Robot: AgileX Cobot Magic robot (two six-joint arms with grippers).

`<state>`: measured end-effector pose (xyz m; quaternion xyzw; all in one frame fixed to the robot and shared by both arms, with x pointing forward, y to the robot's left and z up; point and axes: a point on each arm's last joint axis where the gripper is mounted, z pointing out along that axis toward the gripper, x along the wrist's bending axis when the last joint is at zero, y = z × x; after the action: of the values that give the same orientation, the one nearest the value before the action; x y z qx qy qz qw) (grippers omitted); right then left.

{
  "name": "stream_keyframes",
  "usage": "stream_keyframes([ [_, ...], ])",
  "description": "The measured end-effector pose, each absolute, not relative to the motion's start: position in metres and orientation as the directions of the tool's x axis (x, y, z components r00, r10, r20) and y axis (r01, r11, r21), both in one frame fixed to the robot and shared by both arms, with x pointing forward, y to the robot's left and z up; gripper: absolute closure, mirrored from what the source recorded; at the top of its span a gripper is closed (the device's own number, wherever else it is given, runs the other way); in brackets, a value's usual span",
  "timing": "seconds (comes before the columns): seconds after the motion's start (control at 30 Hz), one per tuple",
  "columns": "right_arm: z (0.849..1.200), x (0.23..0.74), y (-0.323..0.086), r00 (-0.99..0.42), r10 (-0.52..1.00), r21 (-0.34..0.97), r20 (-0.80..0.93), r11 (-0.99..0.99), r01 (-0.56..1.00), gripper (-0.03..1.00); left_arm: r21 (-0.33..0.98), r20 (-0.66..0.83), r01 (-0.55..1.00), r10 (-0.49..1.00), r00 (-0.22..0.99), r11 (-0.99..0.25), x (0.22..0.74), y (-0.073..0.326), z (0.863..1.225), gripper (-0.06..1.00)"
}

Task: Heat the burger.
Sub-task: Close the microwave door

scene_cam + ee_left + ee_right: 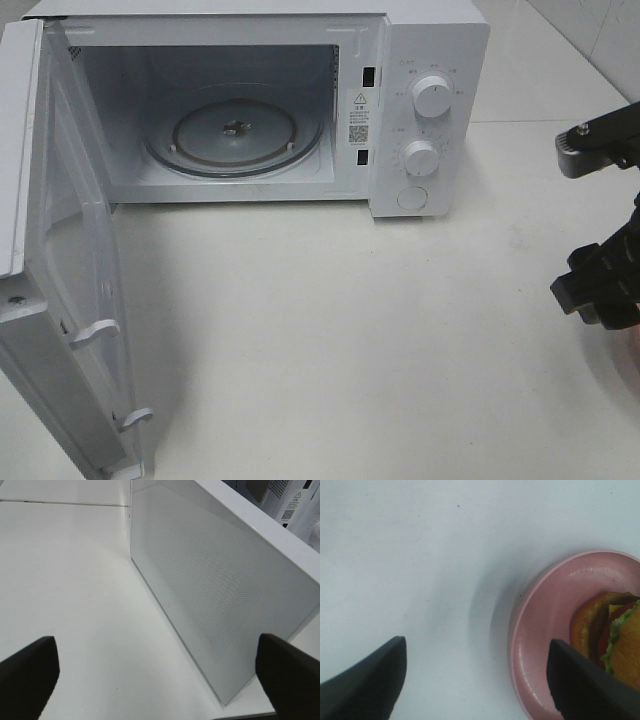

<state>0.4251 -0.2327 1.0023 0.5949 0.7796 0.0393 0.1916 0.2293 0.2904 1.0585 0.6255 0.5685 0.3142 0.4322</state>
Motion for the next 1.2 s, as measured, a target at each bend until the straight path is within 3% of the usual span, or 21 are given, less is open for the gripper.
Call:
stream_keyframes([
  [0.4,1.045,0.381,-0.234,-0.285,0.958,0.333,-0.041,0.282,0.900,0.21,0.898,-0.098,0.440,0.983,0.156,0.020,0.229,0.290,1.058,-0.04],
  [0.47,1.060,0.362,-0.240,-0.312,0.950,0.390,0.001,0.287,0.875,0.21,0.898,-0.098,0.440,0.983,0.156,0.020,0.229,0.290,1.058,-0.04],
  [0.8,1.080,0.322,-0.261,-0.345,0.939,0.481,0.002,0.302,0.823,0.21,0.898,-0.098,0.440,0.983,0.156,0.020,0.229,0.290,1.058,-0.04],
  [1.0,1.091,0.294,-0.276,-0.347,0.938,0.599,0.019,0.267,0.755,0.21,0.898,-0.098,0.440,0.983,0.156,0.020,0.229,0.290,1.058,-0.04],
  [1.2,1.095,0.275,-0.289,-0.291,0.957,0.687,0.011,0.204,0.697,0.21,0.898,-0.098,0.440,0.983,0.156,0.020,0.229,0.290,1.058,-0.04],
])
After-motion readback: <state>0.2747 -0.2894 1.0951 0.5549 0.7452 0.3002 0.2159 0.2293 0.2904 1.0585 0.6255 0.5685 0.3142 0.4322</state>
